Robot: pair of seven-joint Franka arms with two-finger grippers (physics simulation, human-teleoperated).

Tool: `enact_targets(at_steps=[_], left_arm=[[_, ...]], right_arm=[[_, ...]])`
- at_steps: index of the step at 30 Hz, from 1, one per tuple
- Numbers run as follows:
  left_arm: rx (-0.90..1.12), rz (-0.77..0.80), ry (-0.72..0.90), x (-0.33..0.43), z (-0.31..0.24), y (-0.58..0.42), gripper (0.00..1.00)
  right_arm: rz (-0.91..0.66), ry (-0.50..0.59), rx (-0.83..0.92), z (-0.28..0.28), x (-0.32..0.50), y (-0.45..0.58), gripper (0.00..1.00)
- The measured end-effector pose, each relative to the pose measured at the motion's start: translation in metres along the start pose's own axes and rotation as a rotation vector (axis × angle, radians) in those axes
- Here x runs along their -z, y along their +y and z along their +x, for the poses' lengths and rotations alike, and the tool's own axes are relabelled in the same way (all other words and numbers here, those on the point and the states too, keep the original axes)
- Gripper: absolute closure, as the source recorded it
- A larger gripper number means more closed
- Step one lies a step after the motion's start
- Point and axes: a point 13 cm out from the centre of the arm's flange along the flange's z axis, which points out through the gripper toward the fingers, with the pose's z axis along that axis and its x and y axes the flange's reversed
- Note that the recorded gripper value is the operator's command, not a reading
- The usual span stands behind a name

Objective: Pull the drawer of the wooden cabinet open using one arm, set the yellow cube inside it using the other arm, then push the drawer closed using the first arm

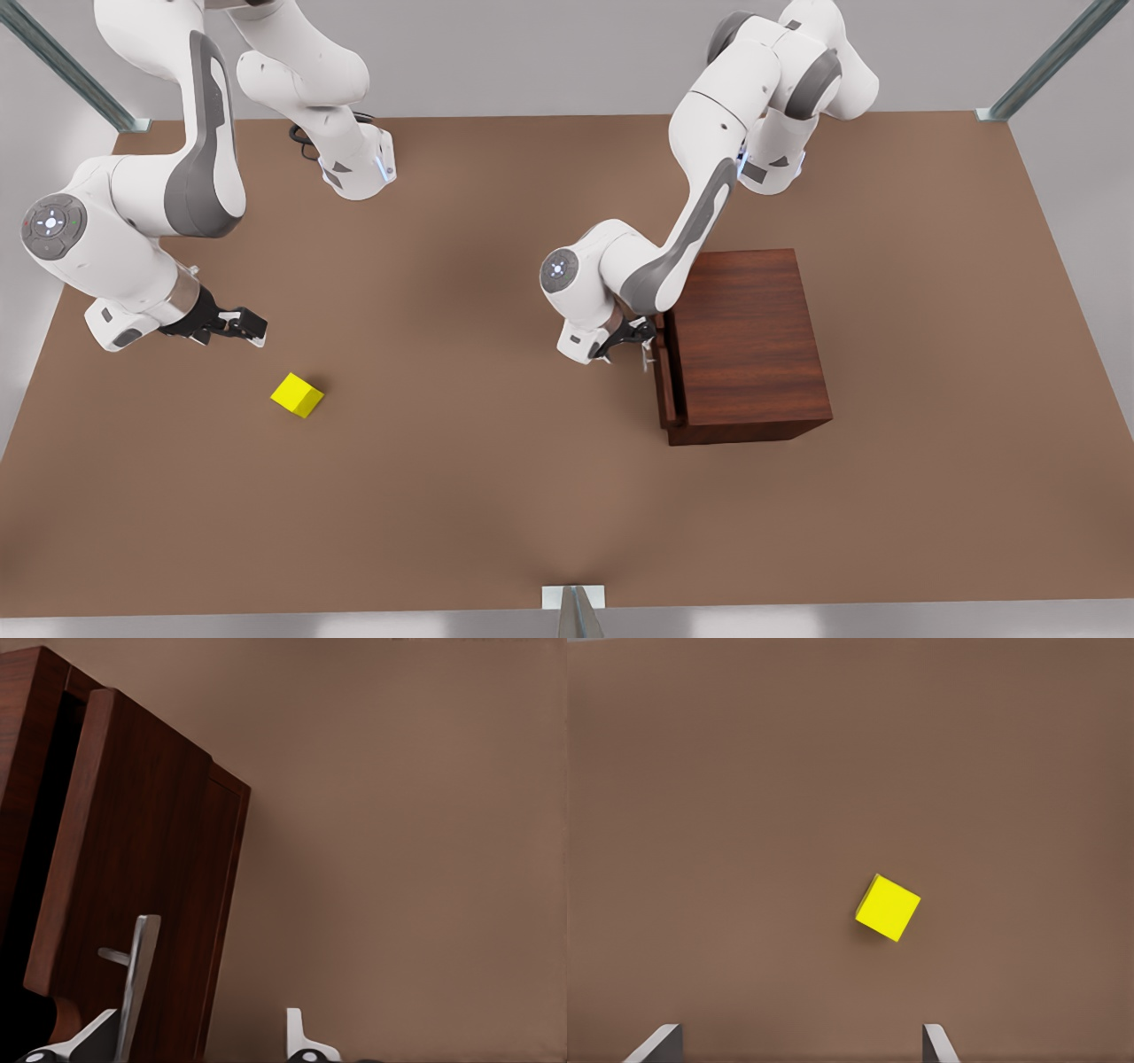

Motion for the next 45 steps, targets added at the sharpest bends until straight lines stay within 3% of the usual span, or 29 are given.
enact_targets(at_steps=[12, 19, 45], left_arm=[[-0.016, 0.015, -0.008, 0.009, 0.002, -0.008, 0.00], [-0.048, 0.036, 0.031, 0.013, 0.033, -0.026, 0.00], [-0.040, 0.052, -0.012, 0.027, 0.037, -0.051, 0.00]], right_arm=[[0.000, 0.000, 0.000, 0.000, 0.000, 0.000, 0.00], [0.000, 0.000, 0.000, 0.000, 0.000, 0.000, 0.00], [0.000, 0.003, -0.001, -0.001, -0.002, 0.000, 0.00]])
